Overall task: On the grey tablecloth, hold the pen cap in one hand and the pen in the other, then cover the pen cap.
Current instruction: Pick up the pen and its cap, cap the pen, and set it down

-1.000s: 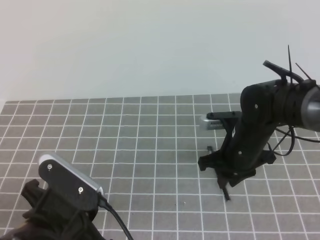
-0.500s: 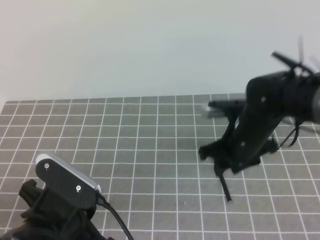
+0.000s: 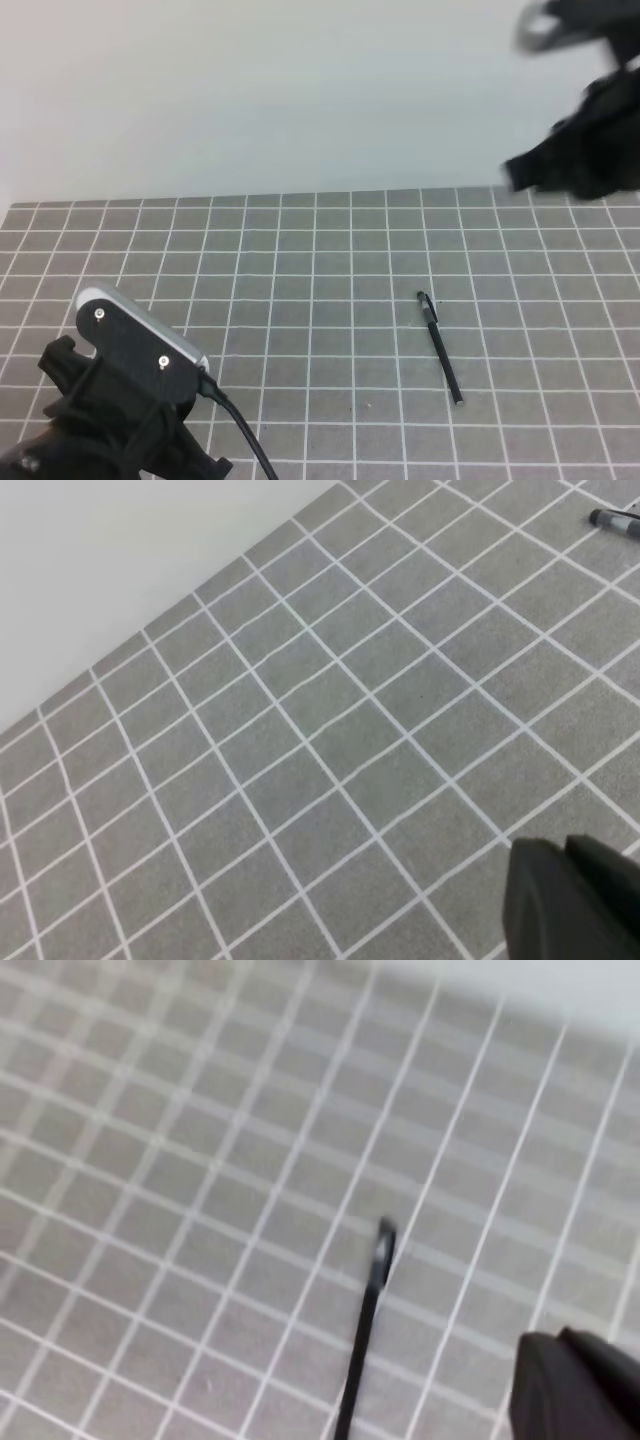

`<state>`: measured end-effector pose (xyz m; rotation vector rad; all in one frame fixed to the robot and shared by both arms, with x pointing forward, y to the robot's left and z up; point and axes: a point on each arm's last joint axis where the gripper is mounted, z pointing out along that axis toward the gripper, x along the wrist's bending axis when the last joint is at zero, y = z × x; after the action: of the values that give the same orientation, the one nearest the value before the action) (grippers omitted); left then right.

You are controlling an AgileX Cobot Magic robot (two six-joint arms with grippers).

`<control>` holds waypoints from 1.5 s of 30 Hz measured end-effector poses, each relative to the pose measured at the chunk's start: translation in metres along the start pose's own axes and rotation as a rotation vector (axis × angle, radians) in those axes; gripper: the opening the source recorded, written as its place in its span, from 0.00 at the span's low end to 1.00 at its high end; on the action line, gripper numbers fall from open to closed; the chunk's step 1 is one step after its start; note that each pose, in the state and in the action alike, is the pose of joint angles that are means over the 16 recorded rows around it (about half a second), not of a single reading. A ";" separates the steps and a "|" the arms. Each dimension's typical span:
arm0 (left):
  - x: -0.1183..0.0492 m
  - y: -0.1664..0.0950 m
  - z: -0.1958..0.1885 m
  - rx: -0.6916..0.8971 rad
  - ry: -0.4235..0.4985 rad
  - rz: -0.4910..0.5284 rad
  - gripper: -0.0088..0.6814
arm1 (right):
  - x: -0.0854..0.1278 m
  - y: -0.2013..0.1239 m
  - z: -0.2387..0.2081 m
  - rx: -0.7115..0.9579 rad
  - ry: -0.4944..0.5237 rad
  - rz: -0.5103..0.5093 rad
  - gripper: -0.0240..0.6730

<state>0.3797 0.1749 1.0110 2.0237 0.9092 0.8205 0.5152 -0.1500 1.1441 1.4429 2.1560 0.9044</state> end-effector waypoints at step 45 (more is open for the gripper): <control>0.076 0.022 -0.102 -0.581 0.170 -0.261 0.01 | -0.023 -0.206 -0.067 -0.302 0.040 0.045 0.03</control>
<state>0.3483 0.2641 1.0991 1.3221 0.8781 0.9821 0.3446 -0.2447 1.0471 1.3362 1.9184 1.2248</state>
